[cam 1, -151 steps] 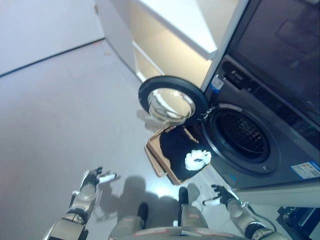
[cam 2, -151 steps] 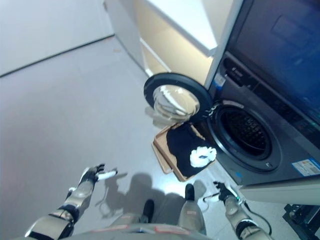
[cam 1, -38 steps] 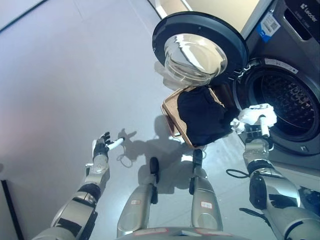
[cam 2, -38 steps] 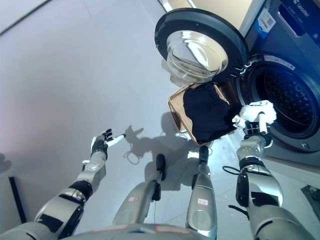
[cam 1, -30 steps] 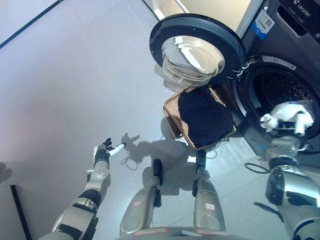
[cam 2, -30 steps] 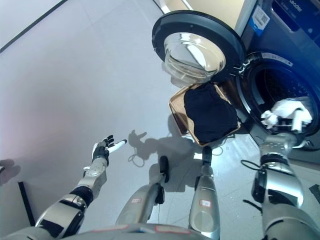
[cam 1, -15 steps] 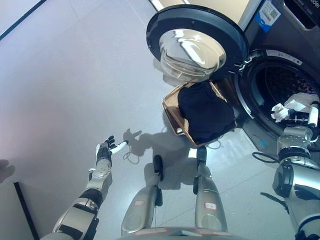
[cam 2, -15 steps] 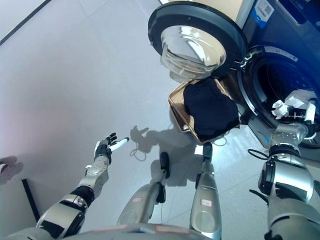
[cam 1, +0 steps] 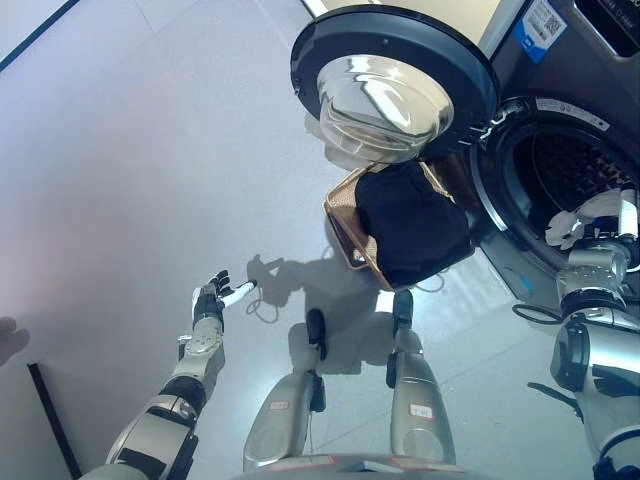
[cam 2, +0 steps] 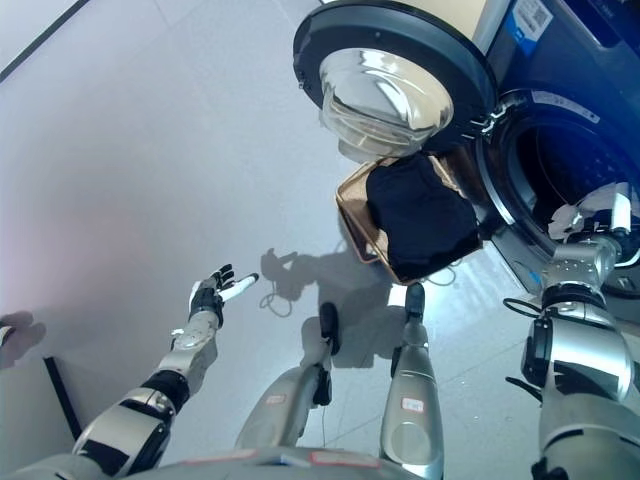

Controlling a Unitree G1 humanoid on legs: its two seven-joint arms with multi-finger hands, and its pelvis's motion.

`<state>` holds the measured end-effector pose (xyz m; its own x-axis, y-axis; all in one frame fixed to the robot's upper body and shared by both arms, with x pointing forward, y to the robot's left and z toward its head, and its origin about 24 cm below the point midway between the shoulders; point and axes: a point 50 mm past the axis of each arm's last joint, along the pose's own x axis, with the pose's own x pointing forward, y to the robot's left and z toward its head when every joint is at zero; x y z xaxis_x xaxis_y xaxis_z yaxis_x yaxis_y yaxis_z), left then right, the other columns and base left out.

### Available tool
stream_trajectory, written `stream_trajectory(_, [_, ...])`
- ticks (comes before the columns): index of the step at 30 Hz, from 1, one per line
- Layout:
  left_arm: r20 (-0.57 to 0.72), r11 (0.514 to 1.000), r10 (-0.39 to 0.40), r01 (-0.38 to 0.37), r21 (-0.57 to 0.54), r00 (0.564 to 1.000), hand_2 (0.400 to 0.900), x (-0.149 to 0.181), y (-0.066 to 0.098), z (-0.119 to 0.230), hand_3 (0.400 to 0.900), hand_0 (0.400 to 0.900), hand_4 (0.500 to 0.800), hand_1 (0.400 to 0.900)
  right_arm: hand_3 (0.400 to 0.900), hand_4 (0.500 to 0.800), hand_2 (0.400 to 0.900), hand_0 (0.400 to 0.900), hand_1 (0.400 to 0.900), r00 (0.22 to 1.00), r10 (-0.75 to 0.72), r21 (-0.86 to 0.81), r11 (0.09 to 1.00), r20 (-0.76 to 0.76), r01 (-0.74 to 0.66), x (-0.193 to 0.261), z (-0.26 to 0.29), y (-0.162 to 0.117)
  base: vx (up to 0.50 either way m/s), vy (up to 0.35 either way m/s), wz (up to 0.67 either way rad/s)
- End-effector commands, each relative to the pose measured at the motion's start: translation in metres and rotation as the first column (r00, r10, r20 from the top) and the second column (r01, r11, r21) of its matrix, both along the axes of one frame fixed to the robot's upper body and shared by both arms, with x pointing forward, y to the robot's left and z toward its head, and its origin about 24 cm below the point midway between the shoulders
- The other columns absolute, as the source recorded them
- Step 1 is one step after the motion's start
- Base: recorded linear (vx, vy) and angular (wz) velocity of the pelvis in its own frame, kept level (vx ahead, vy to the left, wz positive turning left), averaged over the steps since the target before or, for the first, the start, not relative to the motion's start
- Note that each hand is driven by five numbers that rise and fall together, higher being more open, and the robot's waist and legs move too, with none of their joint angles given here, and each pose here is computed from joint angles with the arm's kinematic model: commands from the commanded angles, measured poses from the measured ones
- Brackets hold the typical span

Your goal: Put the clothes in the basket into the washing machine.

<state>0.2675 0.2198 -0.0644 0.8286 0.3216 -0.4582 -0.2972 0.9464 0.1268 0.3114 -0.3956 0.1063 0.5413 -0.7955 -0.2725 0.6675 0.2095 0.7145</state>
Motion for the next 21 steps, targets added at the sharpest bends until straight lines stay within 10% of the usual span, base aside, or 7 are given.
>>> stream_trajectory(1, [0.047, 0.995, 0.091, -0.094, 0.044, 0.995, 0.900, -0.001, 0.030, 0.009, 0.900, 0.900, 0.800, 0.900, 0.900, 0.800, 0.900, 0.900, 0.900, 0.997, -0.028, -0.253, 0.967, 0.072, 0.046, -0.008, 0.059, -0.028, 0.000, 0.000, 0.00])
stream_trajectory(11, [0.067, 0.995, 0.081, -0.084, 0.054, 0.995, 0.900, 0.001, 0.033, 0.013, 0.900, 0.900, 0.800, 0.900, 0.900, 0.800, 0.900, 0.900, 0.900, 0.985, 0.030, -0.453, 0.886, -0.169, -0.104, -0.002, 0.062, -0.024, -0.005, -0.001, -0.01])
stream_trajectory(15, [0.088, 0.994, 0.074, -0.081, 0.077, 0.993, 0.900, 0.005, 0.037, 0.019, 0.900, 0.900, 0.800, 0.900, 0.900, 0.800, 0.900, 0.900, 0.900, 0.835, 0.010, -0.675, 0.583, -0.550, -0.452, 0.013, 0.052, 0.000, -0.028, -0.007, -0.05])
stream_trajectory(21, [0.107, 0.995, 0.064, -0.072, 0.075, 0.992, 0.900, 0.003, 0.037, 0.019, 0.900, 0.900, 0.800, 0.900, 0.900, 0.800, 0.900, 0.900, 0.900, 0.705, -0.068, -0.688, 0.304, -0.706, -0.659, 0.024, 0.034, 0.027, 0.000, 0.000, 0.00])
